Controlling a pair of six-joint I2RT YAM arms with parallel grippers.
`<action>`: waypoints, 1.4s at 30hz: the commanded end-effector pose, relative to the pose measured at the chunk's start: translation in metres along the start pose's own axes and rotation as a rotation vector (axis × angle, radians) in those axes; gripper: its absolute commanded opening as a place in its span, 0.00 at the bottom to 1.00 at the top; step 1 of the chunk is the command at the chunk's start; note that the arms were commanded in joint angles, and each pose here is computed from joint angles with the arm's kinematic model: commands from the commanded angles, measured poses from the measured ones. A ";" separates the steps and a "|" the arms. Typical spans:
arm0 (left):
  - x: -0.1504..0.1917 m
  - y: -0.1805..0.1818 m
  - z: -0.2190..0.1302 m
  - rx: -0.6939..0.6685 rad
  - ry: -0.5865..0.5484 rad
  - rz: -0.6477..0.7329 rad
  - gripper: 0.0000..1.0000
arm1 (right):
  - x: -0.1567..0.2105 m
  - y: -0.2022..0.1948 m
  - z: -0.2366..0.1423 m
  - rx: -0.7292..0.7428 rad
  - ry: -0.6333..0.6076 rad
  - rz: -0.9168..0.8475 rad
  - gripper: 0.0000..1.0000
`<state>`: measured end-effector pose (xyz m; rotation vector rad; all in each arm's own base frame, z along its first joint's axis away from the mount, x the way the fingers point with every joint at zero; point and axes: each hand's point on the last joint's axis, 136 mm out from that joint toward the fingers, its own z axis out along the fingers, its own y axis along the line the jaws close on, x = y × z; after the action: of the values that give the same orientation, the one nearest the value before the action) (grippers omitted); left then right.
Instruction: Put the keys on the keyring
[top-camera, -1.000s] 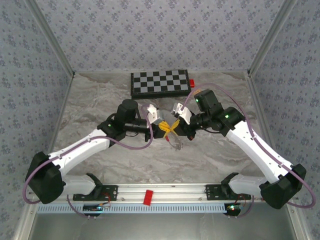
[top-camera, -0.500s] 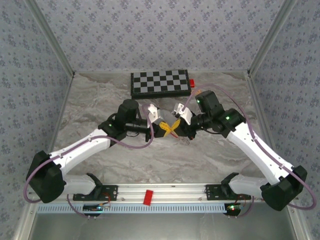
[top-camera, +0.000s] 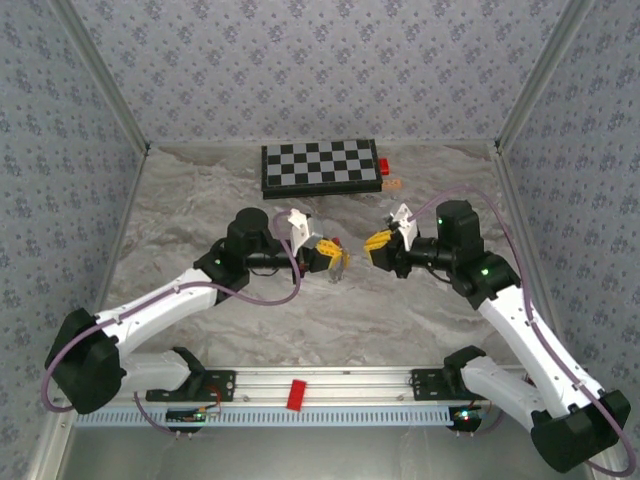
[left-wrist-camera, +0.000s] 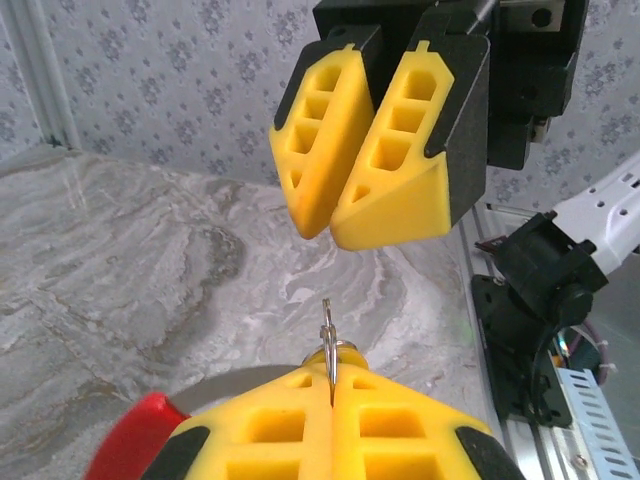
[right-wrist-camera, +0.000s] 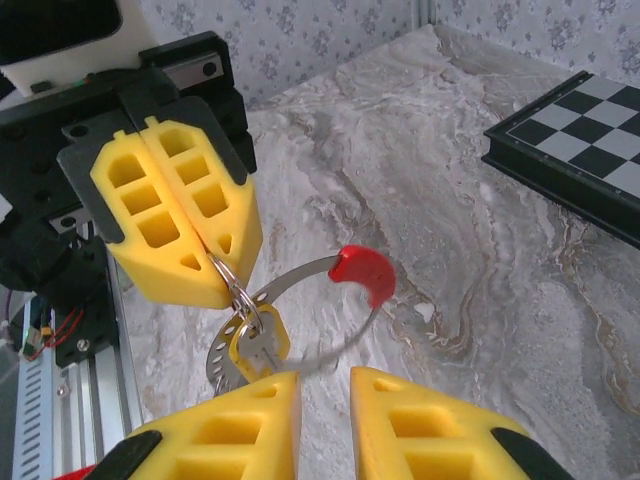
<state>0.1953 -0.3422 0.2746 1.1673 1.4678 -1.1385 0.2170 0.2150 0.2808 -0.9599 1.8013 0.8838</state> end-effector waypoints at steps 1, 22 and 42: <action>-0.035 -0.008 -0.004 -0.010 -0.105 0.075 0.00 | -0.016 0.005 0.001 -0.038 -0.076 0.005 0.24; -0.039 -0.017 0.003 0.016 -0.120 0.074 0.00 | -0.020 0.022 0.013 -0.194 -0.104 0.065 0.22; -0.043 -0.018 0.001 0.010 -0.136 0.078 0.00 | -0.006 0.020 0.017 -0.180 -0.063 0.083 0.34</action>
<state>0.1876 -0.3518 0.2890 1.1499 1.4040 -1.1463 0.2152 0.2373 0.2898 -0.9420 1.7245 1.1046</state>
